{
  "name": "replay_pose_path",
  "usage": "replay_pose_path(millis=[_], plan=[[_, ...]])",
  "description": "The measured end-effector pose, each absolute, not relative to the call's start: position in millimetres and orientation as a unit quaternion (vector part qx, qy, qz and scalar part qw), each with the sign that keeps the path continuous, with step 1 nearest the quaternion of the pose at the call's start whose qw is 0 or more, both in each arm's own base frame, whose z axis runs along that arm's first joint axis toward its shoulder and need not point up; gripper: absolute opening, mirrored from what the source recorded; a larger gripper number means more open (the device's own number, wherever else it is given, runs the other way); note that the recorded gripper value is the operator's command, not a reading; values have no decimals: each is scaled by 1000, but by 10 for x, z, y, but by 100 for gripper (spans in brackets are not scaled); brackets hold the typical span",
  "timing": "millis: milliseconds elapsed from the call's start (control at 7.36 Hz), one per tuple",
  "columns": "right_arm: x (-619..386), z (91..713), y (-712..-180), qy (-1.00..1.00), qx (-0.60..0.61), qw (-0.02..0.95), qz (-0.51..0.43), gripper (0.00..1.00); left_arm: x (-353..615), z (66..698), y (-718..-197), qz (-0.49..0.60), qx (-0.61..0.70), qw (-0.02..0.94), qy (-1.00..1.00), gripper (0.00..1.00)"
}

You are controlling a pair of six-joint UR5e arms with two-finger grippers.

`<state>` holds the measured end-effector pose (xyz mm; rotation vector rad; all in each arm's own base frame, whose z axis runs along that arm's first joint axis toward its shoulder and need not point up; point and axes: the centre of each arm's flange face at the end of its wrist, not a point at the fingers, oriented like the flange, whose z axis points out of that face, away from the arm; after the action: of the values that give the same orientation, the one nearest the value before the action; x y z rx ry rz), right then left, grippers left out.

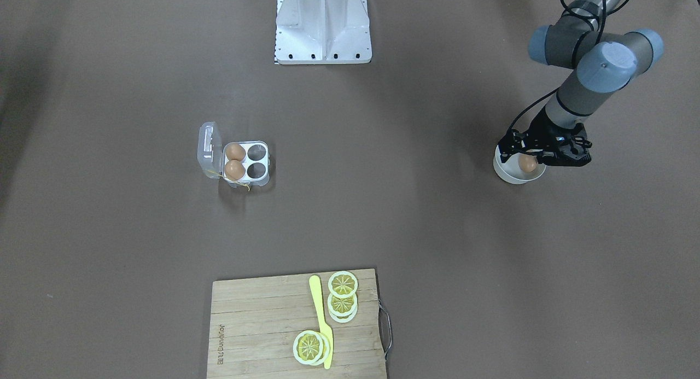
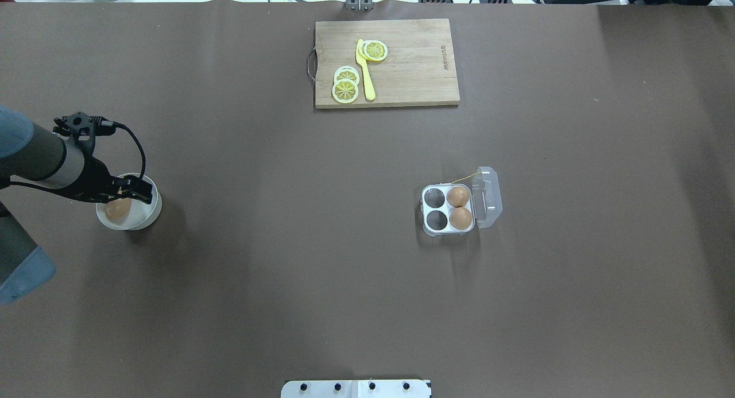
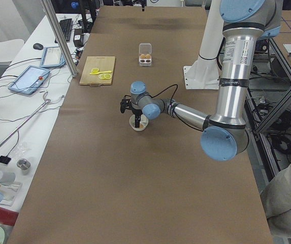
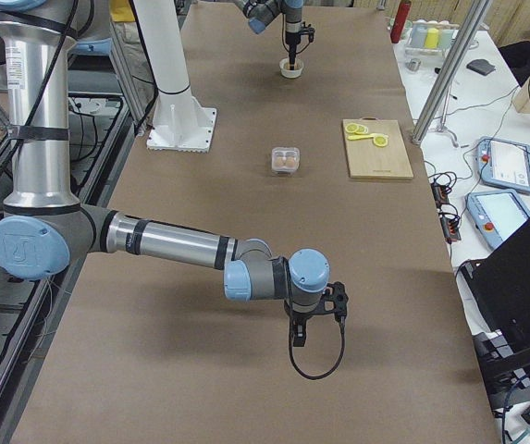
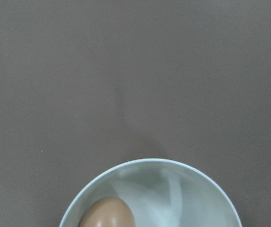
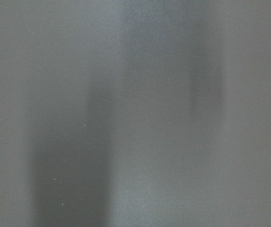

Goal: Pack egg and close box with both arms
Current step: 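Close the left gripper on the brown egg inside the bowl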

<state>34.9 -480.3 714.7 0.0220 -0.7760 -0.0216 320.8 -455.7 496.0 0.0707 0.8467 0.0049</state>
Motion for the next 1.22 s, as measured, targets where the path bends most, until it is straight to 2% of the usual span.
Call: replay_pose_path(millis=[272, 543, 1222], plan=[[349, 7142, -4807, -378, 11, 926, -10, 100, 3226, 4977, -4553, 4, 33, 912, 410, 95], [349, 7146, -4806, -378, 11, 926, -11, 100, 3242, 4974, -4543, 5, 34, 912, 410, 77], [350, 7156, -4803, -378, 10, 926, -12, 100, 3329, 4980, -4497, 11, 36, 913, 406, 77]])
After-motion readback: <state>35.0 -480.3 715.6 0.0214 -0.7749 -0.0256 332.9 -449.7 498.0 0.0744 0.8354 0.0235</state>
